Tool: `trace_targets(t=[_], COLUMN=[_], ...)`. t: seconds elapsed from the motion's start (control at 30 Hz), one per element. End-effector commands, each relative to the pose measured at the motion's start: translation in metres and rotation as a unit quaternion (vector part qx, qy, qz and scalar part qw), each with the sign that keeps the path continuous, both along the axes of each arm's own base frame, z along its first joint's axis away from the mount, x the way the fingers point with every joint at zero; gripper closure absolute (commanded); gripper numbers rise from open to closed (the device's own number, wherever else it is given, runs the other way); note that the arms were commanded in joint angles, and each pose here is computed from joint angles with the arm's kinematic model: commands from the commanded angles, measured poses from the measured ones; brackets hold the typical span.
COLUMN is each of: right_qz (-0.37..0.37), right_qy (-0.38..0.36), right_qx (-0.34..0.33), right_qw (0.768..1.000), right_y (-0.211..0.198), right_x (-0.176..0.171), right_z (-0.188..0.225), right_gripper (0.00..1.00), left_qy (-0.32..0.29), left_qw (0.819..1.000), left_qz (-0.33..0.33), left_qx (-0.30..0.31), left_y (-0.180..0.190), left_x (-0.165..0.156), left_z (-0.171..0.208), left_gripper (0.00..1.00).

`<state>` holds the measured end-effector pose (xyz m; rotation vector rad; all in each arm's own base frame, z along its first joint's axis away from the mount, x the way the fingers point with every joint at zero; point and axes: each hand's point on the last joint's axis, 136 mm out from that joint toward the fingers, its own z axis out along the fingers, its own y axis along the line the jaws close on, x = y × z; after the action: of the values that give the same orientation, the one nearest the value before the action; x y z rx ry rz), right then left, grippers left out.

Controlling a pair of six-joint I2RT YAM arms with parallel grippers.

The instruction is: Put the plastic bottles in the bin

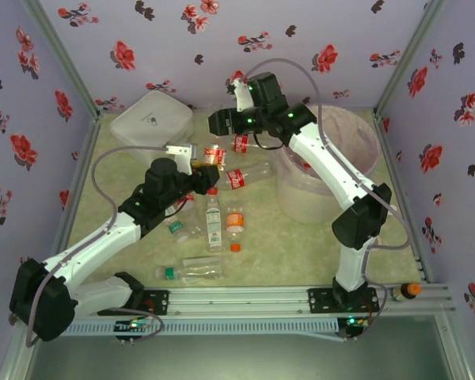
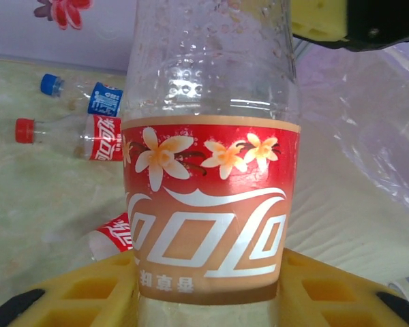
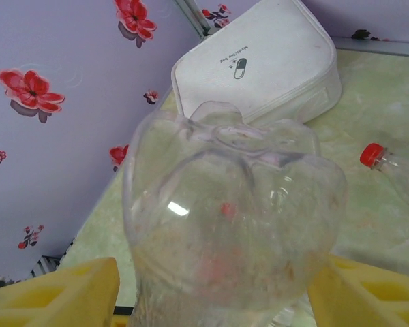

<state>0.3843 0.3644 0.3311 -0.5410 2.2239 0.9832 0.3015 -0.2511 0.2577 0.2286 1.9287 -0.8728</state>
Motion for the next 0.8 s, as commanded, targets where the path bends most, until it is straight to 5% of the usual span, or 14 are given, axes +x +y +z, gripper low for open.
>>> trace_targets(t=[0.0,0.07,0.27,0.33,0.47,0.5,0.63,0.77], right_qz=[-0.012,-0.013,-0.027,-0.029,-0.032,-0.037,-0.073,-0.113], right_qy=[-0.004,0.0,-0.018,-0.026,-0.074,-0.099,-0.195,-0.258], right_qx=[-0.002,0.001,0.012,0.014,0.033,0.042,0.056,-0.022], right_qw=[1.0,1.0,0.999,0.999,0.996,0.993,0.977,0.959], right_y=[-0.003,-0.003,-0.013,-0.017,-0.027,-0.032,-0.069,-0.122], right_x=[0.01,0.012,0.013,0.012,0.003,-0.002,-0.025,-0.051], right_z=[-0.004,-0.006,0.01,0.018,0.061,0.08,0.146,0.177], right_gripper=[0.15,0.14,0.44,0.5,0.56,0.59,0.68,0.77], left_qy=[-0.032,-0.033,-0.025,-0.025,-0.037,-0.041,0.001,0.088], left_qw=[0.999,0.999,0.999,0.999,0.999,0.998,0.997,0.987], left_qz=[-0.03,-0.03,-0.024,-0.023,0.015,0.025,0.069,0.135], left_qx=[-0.022,-0.02,-0.012,-0.016,-0.026,-0.031,-0.038,-0.001], left_y=[-0.011,-0.011,-0.011,-0.01,0.002,0.007,0.025,0.052], left_x=[-0.008,-0.008,-0.004,-0.005,0.0,0.002,0.012,0.024], left_z=[0.024,0.023,0.018,0.017,0.02,0.021,0.006,-0.04], left_gripper=[0.73,0.73,0.68,0.53,0.04,0.0,0.0,0.08])
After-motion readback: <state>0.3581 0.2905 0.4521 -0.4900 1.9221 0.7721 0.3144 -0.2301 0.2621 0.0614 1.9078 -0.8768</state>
